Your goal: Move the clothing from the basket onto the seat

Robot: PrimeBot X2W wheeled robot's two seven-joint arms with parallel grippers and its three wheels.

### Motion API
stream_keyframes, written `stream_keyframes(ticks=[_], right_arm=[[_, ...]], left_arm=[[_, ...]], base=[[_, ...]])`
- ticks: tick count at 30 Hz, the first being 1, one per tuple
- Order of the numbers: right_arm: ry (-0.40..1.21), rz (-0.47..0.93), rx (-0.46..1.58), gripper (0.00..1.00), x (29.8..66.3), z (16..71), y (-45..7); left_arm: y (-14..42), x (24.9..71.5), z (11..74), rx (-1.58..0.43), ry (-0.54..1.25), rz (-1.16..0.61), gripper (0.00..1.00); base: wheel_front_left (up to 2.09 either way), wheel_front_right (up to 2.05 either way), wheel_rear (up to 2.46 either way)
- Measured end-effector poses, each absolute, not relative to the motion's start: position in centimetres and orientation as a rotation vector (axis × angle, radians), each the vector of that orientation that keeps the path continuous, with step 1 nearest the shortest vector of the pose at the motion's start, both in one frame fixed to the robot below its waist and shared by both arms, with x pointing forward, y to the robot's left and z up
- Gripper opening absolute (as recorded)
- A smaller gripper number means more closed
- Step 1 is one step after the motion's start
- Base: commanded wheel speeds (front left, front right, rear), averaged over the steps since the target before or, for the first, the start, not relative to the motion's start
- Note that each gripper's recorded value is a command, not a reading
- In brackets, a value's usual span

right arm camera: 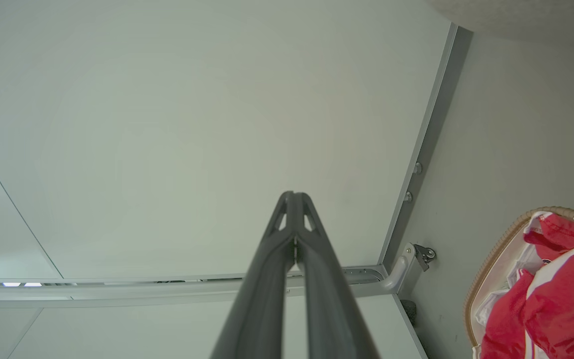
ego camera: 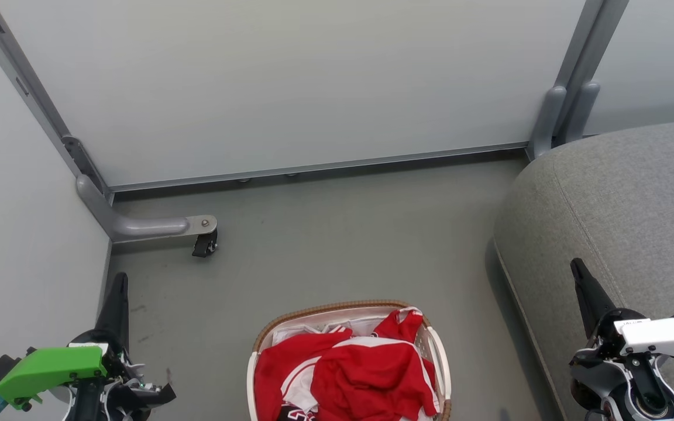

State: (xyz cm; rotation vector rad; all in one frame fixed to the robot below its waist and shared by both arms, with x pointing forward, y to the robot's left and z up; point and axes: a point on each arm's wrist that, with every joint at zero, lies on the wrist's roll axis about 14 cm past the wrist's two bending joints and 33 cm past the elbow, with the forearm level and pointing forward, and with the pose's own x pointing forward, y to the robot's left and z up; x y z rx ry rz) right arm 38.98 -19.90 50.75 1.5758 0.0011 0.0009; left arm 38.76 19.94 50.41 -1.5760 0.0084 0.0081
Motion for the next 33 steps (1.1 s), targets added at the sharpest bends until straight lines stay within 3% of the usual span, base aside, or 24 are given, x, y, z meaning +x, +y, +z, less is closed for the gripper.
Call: stream_keyframes(ticks=[24,25,33], right_arm=[[0.001,0.001,1.576,0.0,39.0,50.8,-19.9],[0.004,-0.002,1.577,1.0,39.0,50.6,-19.9],[0.056,-0.061,1.591,1.0,38.1,48.2,-19.3]], left_arm=[[19.9,38.8,50.4,-1.576,0.008,0.008,0.0],[19.9,38.7,50.3,-1.577,0.011,0.011,1.0],[19.4,37.4,47.4,-1.582,0.079,0.079,1.0]], base=[[0.0,0.0,0.0],[0.0,0.0,0.0],[0.0,0.0,0.0]])
